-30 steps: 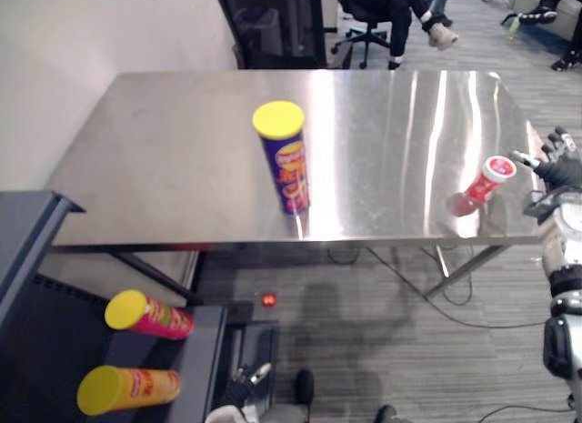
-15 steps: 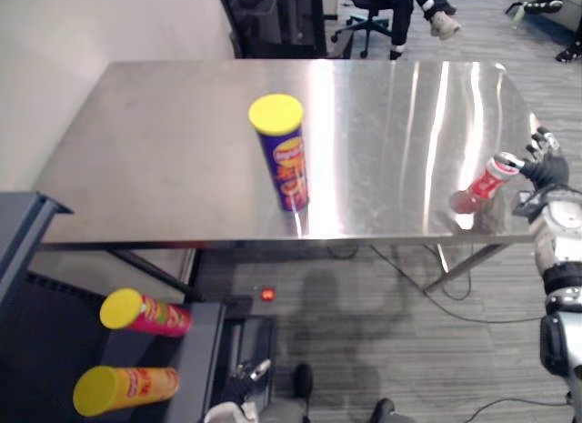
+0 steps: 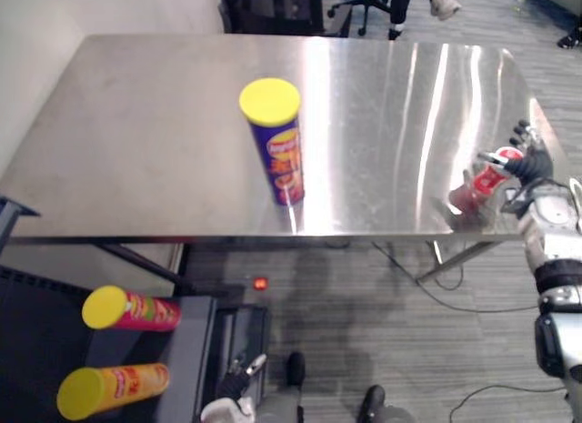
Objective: Put the gum and the chips on the shelf.
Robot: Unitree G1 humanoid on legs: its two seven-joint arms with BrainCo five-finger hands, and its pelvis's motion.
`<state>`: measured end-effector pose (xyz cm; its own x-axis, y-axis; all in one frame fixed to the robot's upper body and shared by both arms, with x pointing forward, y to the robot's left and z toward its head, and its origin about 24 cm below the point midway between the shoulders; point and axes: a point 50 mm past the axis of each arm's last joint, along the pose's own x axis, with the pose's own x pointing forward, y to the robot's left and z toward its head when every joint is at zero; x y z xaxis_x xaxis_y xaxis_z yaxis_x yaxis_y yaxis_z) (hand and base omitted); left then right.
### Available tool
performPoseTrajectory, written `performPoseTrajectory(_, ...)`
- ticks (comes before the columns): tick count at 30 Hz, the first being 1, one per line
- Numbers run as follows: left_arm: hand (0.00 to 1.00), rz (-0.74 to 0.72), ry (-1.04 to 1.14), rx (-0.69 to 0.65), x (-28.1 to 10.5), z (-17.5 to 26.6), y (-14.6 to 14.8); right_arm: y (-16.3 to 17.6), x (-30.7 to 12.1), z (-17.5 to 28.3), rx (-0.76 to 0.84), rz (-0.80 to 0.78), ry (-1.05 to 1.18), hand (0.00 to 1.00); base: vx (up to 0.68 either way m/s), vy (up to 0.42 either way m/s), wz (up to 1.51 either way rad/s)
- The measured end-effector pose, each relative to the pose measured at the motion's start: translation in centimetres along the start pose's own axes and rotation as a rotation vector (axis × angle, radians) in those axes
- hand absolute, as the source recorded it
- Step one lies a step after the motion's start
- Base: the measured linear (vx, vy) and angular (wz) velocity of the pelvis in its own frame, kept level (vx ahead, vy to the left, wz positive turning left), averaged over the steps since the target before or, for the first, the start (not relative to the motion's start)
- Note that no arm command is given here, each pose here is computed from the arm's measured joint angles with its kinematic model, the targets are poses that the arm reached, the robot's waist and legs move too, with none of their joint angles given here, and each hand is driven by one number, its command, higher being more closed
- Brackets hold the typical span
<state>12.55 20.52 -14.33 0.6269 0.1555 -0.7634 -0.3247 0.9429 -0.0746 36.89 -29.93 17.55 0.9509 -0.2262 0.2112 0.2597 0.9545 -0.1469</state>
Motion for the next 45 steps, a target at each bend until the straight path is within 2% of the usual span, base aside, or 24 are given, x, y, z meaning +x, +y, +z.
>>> performPoseTrajectory(6, 0.00, -0.001, -0.018, 0.003, 0.1, 0.4, -0.1, 1.1, 0.1, 0.7, -0.028, 0.056, -0.029, 0.00, 0.00, 0.012, -0.05)
performPoseTrajectory(29, 0.00, -0.004, -0.041, 0.000, 0.2, 1.0, -0.3, 1.2, -0.3, 0.5, -0.034, 0.068, -0.039, 0.00, 0.01, 0.003, -0.01)
performPoseTrajectory(44, 0.00, -0.005, -0.048, -0.003, 0.3, 1.3, -0.3, 2.5, -0.6, -0.1, -0.024, 0.094, -0.033, 0.00, 0.01, 0.000, 0.00)
performPoseTrajectory(45, 0.00, -0.005, -0.049, -0.003, 0.3, 1.3, -0.3, 2.5, -0.6, -0.1, -0.024, 0.095, -0.033, 1.00, 0.00, 0.000, 0.00)
